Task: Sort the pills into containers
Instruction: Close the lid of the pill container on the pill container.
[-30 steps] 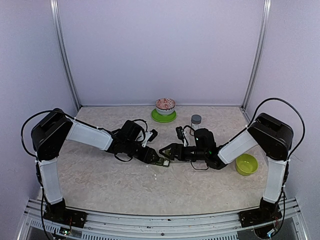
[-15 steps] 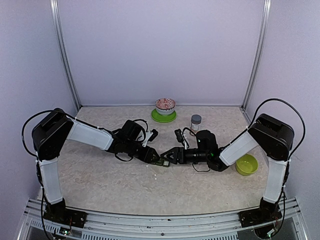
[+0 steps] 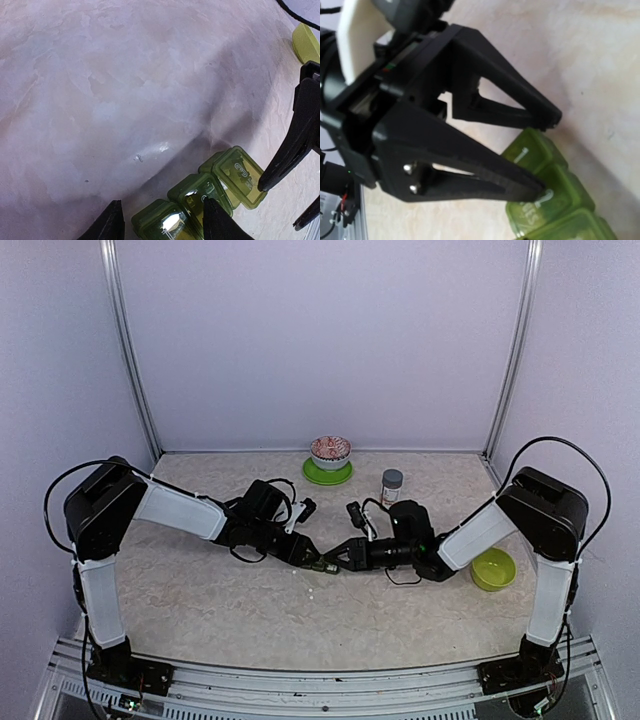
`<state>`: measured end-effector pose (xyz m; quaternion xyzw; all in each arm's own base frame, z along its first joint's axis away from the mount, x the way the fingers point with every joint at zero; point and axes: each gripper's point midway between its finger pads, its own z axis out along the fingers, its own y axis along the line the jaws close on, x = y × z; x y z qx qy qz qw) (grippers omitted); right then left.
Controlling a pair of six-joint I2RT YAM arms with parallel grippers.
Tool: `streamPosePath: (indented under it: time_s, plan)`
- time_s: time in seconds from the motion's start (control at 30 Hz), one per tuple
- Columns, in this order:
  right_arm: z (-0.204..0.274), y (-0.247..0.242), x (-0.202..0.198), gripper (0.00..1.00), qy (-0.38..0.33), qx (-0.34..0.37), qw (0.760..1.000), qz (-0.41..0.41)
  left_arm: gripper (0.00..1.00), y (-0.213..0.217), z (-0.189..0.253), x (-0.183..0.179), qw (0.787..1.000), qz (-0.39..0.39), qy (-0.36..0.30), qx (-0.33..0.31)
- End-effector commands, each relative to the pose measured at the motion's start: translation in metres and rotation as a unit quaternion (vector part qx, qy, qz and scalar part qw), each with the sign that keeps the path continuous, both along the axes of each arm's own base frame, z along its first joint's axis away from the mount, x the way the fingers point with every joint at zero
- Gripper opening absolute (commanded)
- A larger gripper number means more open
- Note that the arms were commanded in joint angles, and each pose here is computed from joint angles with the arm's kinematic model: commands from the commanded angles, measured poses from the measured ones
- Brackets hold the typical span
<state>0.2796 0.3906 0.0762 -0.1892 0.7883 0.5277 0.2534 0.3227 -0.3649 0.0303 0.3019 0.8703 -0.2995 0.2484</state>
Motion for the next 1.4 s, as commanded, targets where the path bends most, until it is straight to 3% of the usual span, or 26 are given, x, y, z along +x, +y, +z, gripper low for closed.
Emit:
streamPosePath:
  time_s: [0.0,0.37,0.83,1.37]
  plan:
    - [-0.01,0.002,0.0,0.31,0.01,-0.014,1.0,0.007,0.52,0.018,-0.032,-0.006,0.998,0.013,0.031,0.05]
    - [-0.028,0.003,-0.005,0.18,0.035,-0.029,0.999,0.018,0.52,0.02,-0.032,-0.004,0.998,0.017,0.031,0.051]
    - [-0.061,-0.007,-0.007,0.13,0.07,-0.086,0.994,0.003,0.52,0.023,-0.033,-0.002,0.998,0.022,0.031,0.055]
    - [-0.071,-0.01,-0.016,0.03,0.092,-0.09,0.992,0.01,0.51,0.024,-0.036,-0.003,0.998,0.022,0.036,0.055]
